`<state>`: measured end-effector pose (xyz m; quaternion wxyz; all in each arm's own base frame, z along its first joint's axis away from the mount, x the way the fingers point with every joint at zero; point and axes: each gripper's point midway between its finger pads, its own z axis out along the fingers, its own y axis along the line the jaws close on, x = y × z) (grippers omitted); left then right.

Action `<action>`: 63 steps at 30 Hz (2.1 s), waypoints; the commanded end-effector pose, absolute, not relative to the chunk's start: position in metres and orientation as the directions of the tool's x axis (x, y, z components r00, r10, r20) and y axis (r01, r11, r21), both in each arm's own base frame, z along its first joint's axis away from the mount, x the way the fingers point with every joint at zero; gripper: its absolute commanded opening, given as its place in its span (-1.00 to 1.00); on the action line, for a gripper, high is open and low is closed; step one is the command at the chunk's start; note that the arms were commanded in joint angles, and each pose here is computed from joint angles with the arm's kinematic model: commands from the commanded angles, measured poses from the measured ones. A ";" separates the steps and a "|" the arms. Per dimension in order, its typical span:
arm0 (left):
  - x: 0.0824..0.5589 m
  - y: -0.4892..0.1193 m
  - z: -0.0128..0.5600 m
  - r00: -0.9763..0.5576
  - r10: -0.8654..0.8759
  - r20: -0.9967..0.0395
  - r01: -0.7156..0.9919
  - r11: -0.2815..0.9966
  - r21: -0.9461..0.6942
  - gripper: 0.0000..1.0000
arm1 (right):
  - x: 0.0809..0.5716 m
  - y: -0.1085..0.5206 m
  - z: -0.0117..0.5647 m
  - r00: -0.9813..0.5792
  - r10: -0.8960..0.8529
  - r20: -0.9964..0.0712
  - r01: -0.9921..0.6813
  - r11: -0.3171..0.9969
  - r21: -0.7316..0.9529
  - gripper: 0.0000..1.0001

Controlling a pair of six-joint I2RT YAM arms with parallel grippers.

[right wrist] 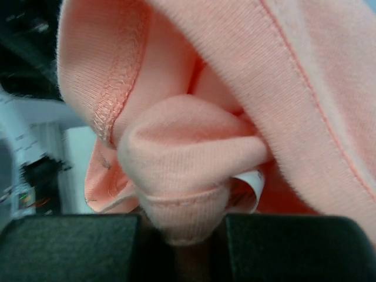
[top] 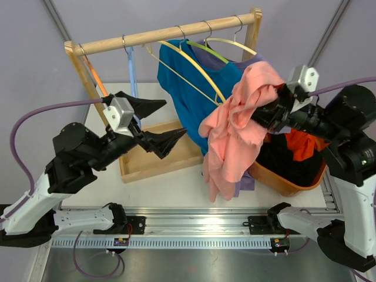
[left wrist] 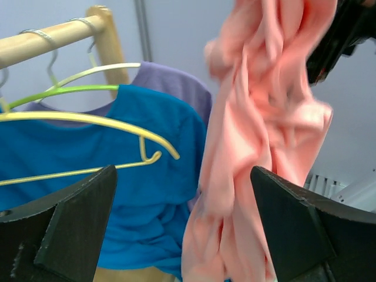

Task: Remove the t-shirt from the hanger
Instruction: Place the tshirt into the basket

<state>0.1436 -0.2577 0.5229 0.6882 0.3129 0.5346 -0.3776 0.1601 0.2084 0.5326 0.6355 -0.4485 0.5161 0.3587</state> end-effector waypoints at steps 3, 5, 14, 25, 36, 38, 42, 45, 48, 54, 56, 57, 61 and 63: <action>0.160 -0.232 0.490 0.084 -0.106 -0.991 0.768 0.640 -0.003 0.98 | 0.213 0.130 0.623 0.393 -0.032 -0.919 -0.523 0.814 -0.252 -1.00; 0.163 -0.229 0.477 0.050 -0.082 -0.995 0.750 0.661 -0.017 0.98 | 0.219 0.100 0.651 0.442 -0.063 -0.895 -0.368 0.897 -0.245 -1.00; 0.167 -0.231 0.456 0.025 0.006 -1.000 0.744 0.668 0.023 0.98 | 0.198 -0.003 0.737 0.560 -0.327 -0.761 0.217 0.945 -0.246 -1.00; 0.167 -0.239 0.447 0.049 0.069 -0.996 0.764 0.640 0.082 0.98 | 0.210 -0.044 0.700 0.288 -0.554 -0.781 0.463 0.795 -0.393 -1.00; 0.157 -0.239 0.426 0.013 0.078 -0.997 0.795 0.603 0.058 0.98 | 0.262 -0.032 0.472 -0.186 -0.558 -0.809 0.102 0.808 -0.580 -1.00; 0.155 -0.237 0.425 0.011 0.073 -0.997 0.800 0.598 0.053 0.98 | 0.264 -0.021 0.425 -0.253 -0.535 -0.806 -0.013 0.835 -0.550 -1.00; 0.150 -0.235 0.421 -0.006 0.063 -0.998 0.809 0.587 0.032 0.98 | 0.243 0.016 0.340 -0.385 -0.489 -0.783 -0.322 0.866 -0.383 -1.00; 0.147 -0.233 0.418 -0.014 0.057 -0.998 0.814 0.580 0.021 0.98 | 0.221 0.050 0.294 -0.409 -0.516 -0.752 -0.539 0.802 -0.257 -1.00; 0.146 -0.231 0.416 -0.017 0.049 -0.999 0.812 0.583 0.014 0.98 | 0.216 0.051 0.256 -0.425 -0.579 -0.696 -0.611 0.751 -0.252 -1.00; 0.145 -0.228 0.412 -0.021 0.056 -0.998 0.810 0.586 0.016 0.98 | 0.231 0.015 0.195 -0.537 -0.616 -0.577 -0.566 0.770 -0.295 -1.00; 0.146 -0.227 0.412 -0.020 0.058 -0.998 0.806 0.591 0.018 0.98 | 0.243 0.002 0.180 -0.592 -0.591 -0.548 -0.537 0.796 -0.279 -1.00; 0.146 -0.227 0.410 -0.022 0.062 -0.998 0.806 0.591 0.019 0.98 | 0.248 -0.016 0.175 -0.636 -0.558 -0.534 -0.487 0.826 -0.283 -1.00; 0.148 -0.228 0.407 -0.023 0.073 -0.997 0.803 0.596 0.025 0.98 | 0.263 -0.033 0.156 -0.684 -0.555 -0.473 -0.490 0.830 -0.267 -1.00; 0.149 -0.230 0.405 -0.024 0.080 -0.997 0.805 0.593 0.028 0.98 | 0.264 -0.027 0.151 -0.653 -0.596 -0.468 -0.547 0.798 -0.253 -0.99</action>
